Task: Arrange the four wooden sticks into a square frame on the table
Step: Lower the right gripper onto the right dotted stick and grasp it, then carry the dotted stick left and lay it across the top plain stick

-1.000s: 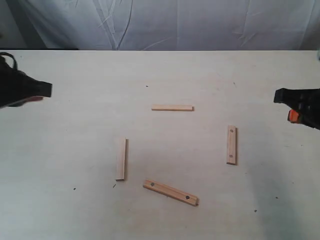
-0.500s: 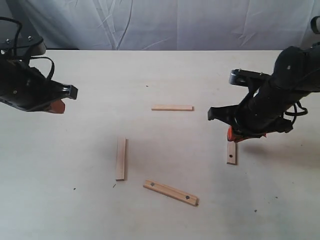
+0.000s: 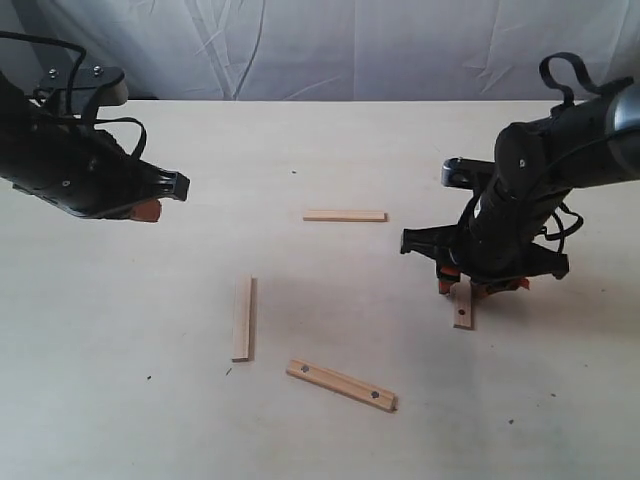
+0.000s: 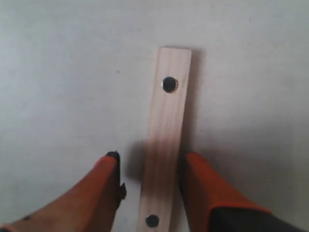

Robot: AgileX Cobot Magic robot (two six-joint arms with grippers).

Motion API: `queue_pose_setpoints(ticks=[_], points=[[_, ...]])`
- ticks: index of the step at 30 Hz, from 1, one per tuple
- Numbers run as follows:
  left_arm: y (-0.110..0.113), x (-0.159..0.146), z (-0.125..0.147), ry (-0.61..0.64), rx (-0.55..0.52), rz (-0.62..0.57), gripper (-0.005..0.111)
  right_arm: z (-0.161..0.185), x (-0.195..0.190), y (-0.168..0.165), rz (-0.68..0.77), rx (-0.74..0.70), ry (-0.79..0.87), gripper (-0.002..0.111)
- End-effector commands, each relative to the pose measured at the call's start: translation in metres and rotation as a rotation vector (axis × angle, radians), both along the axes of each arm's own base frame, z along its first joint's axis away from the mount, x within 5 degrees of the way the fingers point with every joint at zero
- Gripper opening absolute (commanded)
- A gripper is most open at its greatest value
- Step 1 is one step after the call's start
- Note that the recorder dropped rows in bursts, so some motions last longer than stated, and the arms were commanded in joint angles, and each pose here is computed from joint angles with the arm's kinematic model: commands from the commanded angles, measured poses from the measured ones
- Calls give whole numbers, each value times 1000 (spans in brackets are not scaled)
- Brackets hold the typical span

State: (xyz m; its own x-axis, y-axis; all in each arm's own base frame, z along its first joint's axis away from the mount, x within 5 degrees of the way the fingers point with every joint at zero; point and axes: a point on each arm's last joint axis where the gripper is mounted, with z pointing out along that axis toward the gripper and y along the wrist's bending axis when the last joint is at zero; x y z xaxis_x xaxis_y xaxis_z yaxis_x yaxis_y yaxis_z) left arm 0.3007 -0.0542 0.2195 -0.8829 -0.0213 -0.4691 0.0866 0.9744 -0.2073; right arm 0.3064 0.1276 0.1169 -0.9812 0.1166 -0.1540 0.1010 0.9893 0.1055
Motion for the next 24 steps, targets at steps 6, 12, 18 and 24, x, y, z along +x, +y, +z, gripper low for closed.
queue_pose_setpoints(ticks=[6, 12, 18, 24], points=[[-2, 3, 4, -34, -24, 22, 0, -8, -1, 0, 5, -21, 36, 13], [-2, 3, 4, -34, -24, 22, 0, 23, 12, 5, 9, 4, -19, 0], [-2, 5, 5, -57, -30, 33, 0, 43, 47, 55, 123, 53, -71, 0], [-2, 5, 5, -55, -45, 43, 0, 20, 73, 75, 170, 38, -33, 0]])
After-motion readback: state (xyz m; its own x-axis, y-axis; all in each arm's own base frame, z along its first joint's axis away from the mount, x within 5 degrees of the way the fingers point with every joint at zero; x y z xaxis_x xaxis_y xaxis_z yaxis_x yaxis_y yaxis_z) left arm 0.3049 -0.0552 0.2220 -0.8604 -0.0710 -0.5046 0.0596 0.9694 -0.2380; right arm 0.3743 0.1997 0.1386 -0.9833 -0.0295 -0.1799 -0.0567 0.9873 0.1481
